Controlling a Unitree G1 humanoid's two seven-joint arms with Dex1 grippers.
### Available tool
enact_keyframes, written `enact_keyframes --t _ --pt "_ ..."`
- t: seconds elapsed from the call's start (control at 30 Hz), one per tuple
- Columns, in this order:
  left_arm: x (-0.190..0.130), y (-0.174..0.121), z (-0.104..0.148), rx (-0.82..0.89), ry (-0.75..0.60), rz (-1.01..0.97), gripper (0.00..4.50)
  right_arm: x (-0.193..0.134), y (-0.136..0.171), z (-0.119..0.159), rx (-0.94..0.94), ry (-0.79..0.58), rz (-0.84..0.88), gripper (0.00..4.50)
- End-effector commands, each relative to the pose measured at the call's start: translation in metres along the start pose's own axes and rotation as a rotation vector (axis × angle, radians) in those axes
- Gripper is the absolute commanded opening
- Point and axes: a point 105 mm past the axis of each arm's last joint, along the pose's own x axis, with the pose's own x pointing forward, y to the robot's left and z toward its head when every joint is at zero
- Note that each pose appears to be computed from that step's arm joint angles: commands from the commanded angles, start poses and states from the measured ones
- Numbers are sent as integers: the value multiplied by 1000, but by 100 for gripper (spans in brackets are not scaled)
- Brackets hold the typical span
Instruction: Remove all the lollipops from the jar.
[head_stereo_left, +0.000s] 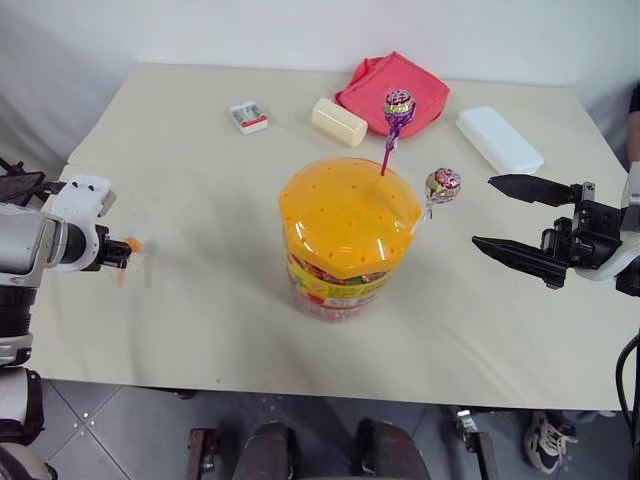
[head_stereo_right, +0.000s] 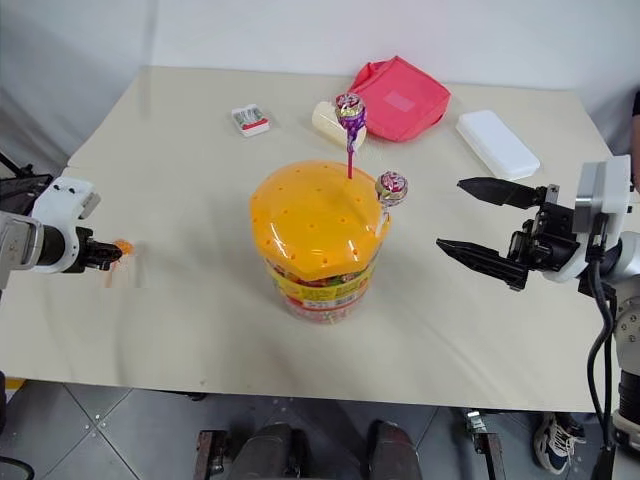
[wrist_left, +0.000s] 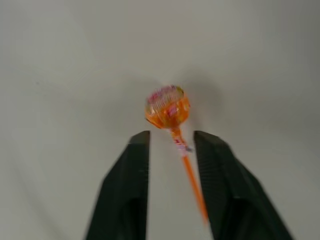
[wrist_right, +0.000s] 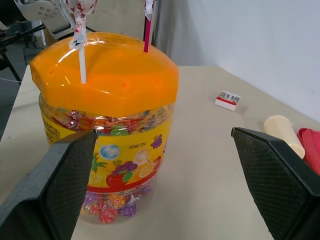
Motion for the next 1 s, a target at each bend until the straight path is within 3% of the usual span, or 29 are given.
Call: enact_keyframes --t 0.03,0.23,0.5,0.6,0.7,0.83,1.0 --pt "-22 1 17 47 -64 12 268 -3 2 11 -50 -11 3 450" --pt "-44 -13 39 118 -153 -61 444 -10 1 14 -64 10 -18 450" --pt "-70 -44 96 181 -522 -293 448 -8 7 21 -72 79 -36 450" --pt "-91 -67 114 229 -758 -465 448 -2 11 23 -44 118 -71 450" --pt "-108 -89 110 316 -941 -699 448 6 20 14 -20 215 -85 450" --pt "-120 -103 94 454 -1093 -944 448 23 32 24 -6 127 -72 450" --pt "-123 -111 67 591 -1107 -1181 448 43 44 37 35 17 -30 450"
